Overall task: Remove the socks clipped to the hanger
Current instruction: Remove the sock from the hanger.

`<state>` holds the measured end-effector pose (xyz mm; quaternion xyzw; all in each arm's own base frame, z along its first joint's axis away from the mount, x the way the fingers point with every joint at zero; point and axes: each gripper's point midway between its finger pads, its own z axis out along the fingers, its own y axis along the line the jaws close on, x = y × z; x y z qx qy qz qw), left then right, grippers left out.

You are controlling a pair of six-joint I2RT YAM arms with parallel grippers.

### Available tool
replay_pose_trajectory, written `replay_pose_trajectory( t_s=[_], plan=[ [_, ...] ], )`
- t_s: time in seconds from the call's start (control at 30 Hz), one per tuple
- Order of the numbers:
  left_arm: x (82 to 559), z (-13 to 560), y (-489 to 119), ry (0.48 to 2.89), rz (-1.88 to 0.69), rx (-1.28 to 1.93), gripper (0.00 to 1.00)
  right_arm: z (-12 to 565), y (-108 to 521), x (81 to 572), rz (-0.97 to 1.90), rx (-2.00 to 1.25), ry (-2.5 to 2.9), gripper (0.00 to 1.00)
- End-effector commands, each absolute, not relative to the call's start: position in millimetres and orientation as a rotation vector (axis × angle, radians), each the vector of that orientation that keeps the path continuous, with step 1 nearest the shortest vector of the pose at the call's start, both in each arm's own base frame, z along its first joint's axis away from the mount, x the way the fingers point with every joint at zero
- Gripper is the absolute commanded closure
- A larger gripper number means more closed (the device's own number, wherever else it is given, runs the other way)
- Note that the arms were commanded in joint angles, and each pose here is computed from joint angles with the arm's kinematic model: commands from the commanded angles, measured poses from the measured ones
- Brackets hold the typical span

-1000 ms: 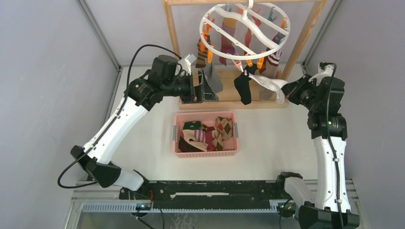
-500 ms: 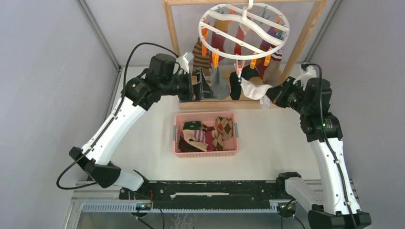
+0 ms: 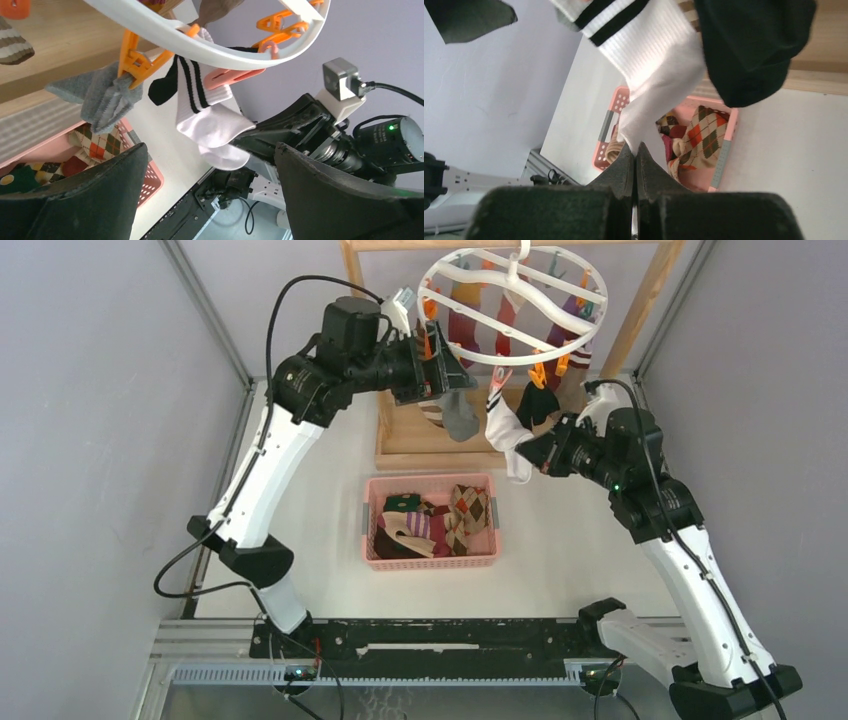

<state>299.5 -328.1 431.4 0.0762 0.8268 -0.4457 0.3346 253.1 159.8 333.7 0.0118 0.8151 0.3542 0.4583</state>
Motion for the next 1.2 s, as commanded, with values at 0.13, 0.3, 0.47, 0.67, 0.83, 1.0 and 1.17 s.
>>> replay_pose_trajectory(
  t_s=[0.13, 0.3, 0.47, 0.67, 0.83, 1.0, 1.17],
  plan=[
    [286.7, 463.7, -335.0, 2.033, -1.132, 0.225, 0.0, 352.0, 187.6, 256.8, 0.916, -0.077, 1.935, 1.0],
    [278.3, 468.6, -330.9, 1.906, -1.031, 0.3, 0.0, 351.2, 193.3, 250.9, 0.938, -0.094, 1.945, 1.0],
    [276.6, 457.7, -322.1, 1.839, -0.923, 0.354, 0.0, 347.6, 194.6, 241.3, 0.938, -0.108, 1.968, 1.0],
    [273.6, 455.4, -317.3, 1.717, -0.79, 0.469, 0.0, 349.2, 194.9, 236.3, 0.948, -0.117, 1.966, 1.0],
    [269.7, 457.9, -336.5, 1.668, -0.901, 0.518, 0.0, 349.7, 197.1, 236.1, 0.962, -0.119, 1.966, 1.0],
    [276.5, 453.6, -345.3, 1.655, -0.868, 0.544, 0.02, 349.3, 198.6, 236.4, 0.969, -0.121, 1.969, 1.0],
    [283.6, 450.6, -358.6, 1.648, -0.895, 0.576, 0.22, 347.9, 199.2, 236.2, 0.971, -0.122, 1.976, 1.0]
  ],
)
